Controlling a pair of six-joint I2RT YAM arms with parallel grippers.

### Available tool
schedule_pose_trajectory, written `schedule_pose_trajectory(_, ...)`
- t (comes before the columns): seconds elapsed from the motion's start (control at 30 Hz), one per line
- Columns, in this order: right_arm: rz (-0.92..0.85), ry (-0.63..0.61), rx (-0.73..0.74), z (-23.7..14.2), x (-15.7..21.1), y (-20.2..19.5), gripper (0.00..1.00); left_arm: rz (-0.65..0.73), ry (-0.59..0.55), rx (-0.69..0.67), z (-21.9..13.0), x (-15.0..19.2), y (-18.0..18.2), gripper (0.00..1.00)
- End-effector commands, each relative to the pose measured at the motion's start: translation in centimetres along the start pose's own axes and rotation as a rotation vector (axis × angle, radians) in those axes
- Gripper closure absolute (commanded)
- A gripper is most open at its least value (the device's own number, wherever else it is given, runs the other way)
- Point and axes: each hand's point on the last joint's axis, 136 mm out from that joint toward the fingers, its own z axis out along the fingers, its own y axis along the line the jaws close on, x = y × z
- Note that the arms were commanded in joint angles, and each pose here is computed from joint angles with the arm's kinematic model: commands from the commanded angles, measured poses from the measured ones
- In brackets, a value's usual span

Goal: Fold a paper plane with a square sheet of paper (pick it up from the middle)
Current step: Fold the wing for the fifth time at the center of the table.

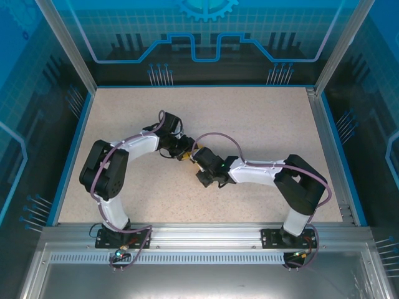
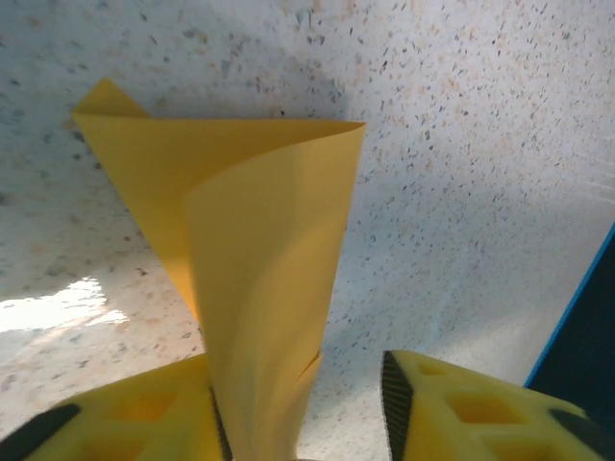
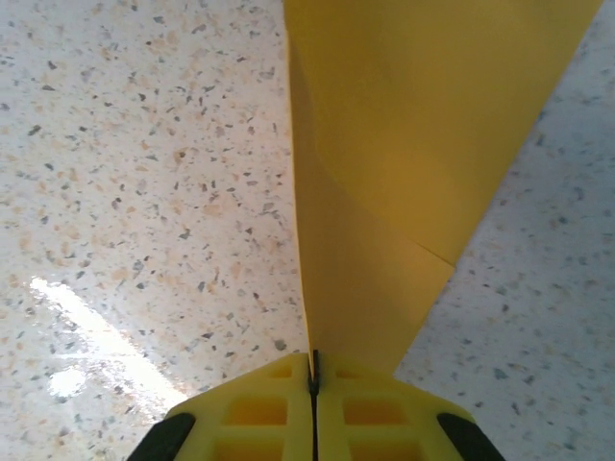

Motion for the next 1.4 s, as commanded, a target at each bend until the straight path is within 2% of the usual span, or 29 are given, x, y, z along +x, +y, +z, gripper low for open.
schedule_pose_trajectory(0.0,0.076,-0.033,-0.151,-0.6,-0.8,0.9,0.94,0.021,-0.086,-0.052,-2.7,-0.7,0.6,0.46)
schedule_pose_trajectory(0.13,0.116,-0.021,-0.23,-0.3,-0.6,1.1,0.96,0.023,-0.143,-0.07,-4.3,-0.8,1.1,0.41)
schedule_pose_trajectory(0.4,0.214,-0.031,-0.345,-0.1,-0.7,0.9,0.95,0.037,-0.174,-0.061,-5.4,-0.2,1.4,0.4)
schedule_pose_trajectory(0.8,0.343,0.004,-0.483,1.1,-0.1,0.4,0.94,0.024,-0.14,-0.059,-4.7,0.9,2.4,0.41)
schedule_pose_trajectory(1.13,0.398,0.041,-0.532,2.0,1.3,0.3,0.94,0.019,-0.131,-0.052,-4.4,1.2,2.8,0.41)
schedule_pose_trajectory(1.37,0.446,0.027,-0.631,1.7,1.2,0.2,0.94,0.028,-0.122,-0.02,-4.2,1.5,2.6,0.44)
